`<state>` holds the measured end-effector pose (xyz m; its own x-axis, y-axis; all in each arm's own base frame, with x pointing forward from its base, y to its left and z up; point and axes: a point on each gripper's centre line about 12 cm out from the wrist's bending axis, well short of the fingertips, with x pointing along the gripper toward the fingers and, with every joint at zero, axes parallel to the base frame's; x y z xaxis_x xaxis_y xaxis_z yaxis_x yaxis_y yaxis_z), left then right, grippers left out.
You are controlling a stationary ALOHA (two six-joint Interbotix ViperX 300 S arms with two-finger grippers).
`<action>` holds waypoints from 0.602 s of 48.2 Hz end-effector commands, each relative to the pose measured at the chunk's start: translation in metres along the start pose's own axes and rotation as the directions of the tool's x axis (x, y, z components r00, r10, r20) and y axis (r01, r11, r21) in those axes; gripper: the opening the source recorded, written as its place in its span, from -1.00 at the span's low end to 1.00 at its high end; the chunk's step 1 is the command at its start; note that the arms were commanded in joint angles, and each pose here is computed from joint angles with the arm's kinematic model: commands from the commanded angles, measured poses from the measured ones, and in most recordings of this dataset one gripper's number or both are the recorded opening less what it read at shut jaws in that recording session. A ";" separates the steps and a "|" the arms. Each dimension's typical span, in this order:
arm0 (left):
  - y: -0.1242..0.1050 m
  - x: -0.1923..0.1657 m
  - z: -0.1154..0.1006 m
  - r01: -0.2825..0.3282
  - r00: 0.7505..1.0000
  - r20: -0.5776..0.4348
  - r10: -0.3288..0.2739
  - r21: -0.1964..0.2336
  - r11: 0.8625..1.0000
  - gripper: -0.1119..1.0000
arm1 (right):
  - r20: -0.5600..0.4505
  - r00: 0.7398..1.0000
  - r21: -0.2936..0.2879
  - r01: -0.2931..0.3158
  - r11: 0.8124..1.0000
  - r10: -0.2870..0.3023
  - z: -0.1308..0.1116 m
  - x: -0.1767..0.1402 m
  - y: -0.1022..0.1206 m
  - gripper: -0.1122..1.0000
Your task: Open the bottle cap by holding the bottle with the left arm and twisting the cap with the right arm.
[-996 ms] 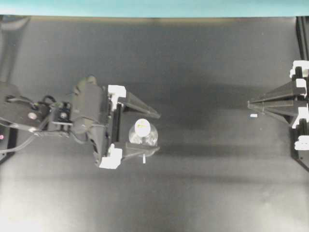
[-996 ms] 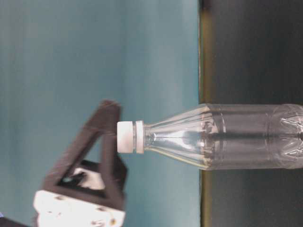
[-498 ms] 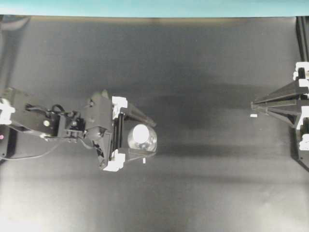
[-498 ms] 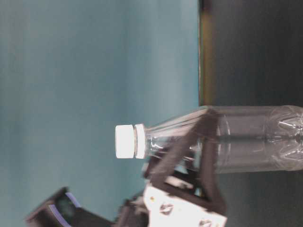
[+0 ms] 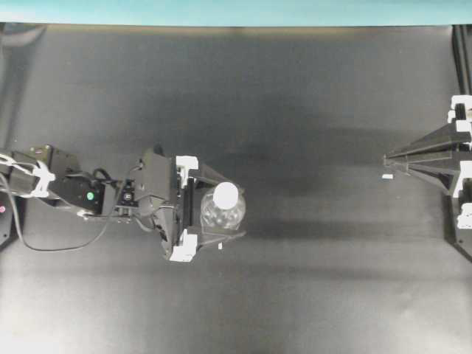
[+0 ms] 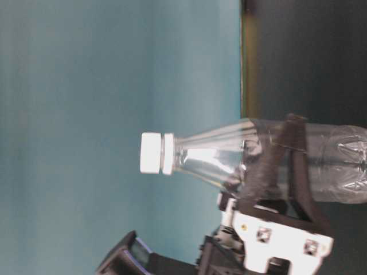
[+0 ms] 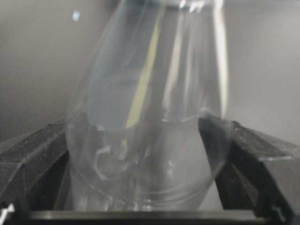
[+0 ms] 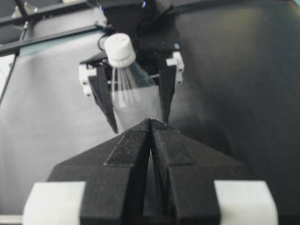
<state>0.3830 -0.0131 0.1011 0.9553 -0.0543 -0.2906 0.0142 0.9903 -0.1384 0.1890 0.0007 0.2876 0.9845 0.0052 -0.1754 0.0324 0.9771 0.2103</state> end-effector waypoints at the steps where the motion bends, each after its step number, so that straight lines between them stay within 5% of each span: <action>1: -0.001 0.001 -0.009 0.003 1.000 -0.030 -0.003 -0.001 1.000 0.96 | 0.017 1.000 0.012 0.005 1.000 -0.006 0.008 0.001 0.000 -0.78; 29: -0.007 0.002 -0.007 0.014 0.999 -0.041 -0.013 0.005 1.000 0.85 | 0.010 1.000 0.017 0.005 1.000 -0.005 0.007 0.000 0.000 -0.78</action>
<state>0.3782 -0.0174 0.0860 0.9318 -0.0640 -0.3573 0.0159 0.9906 -0.1358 0.1889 0.0007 0.2869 0.9834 0.0054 -0.1815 0.0340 0.9765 0.2130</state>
